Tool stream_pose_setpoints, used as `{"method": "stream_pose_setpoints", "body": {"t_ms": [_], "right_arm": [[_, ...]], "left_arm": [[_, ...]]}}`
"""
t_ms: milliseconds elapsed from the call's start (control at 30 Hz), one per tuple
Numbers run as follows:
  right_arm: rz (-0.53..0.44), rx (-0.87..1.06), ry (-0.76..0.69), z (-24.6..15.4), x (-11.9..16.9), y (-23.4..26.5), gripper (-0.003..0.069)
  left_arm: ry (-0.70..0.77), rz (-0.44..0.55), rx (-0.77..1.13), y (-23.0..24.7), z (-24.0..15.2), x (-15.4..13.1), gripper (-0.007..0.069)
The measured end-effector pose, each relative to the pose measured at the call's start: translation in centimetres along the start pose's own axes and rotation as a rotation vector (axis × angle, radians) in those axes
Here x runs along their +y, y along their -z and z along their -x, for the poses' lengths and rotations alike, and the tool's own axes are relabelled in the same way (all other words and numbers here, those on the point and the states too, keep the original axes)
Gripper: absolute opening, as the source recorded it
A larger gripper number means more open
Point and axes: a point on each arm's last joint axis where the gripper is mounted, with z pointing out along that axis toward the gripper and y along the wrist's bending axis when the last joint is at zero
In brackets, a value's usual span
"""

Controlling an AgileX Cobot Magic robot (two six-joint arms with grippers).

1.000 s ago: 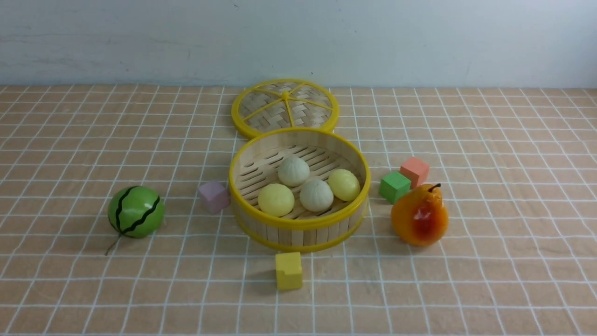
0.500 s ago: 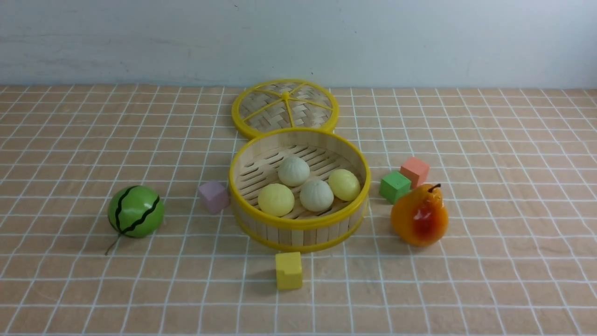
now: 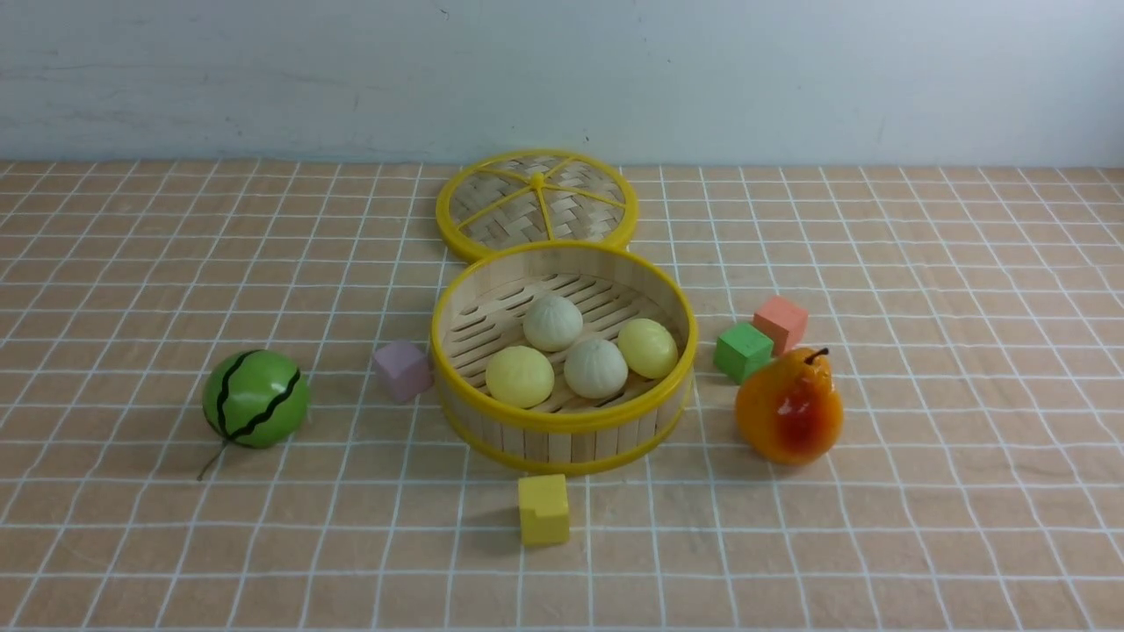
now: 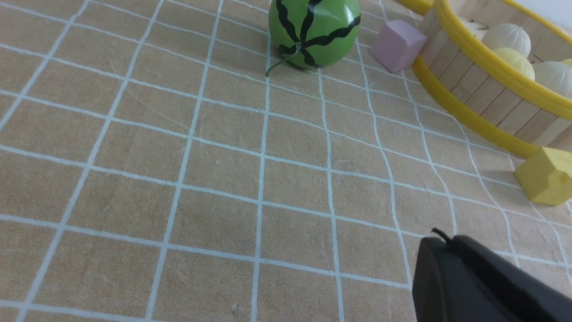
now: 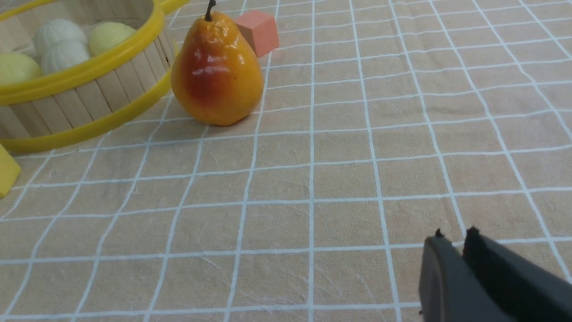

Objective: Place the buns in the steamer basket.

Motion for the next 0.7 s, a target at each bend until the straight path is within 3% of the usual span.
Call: {"method": "stream_pose_setpoints", "body": {"t_ms": [700], "right_arm": [[0.000, 0.000, 0.000, 0.00, 0.00, 0.00, 0.0095]], "left_arm": [[0.001, 0.000, 0.000, 0.00, 0.00, 0.00, -0.0013]]}}
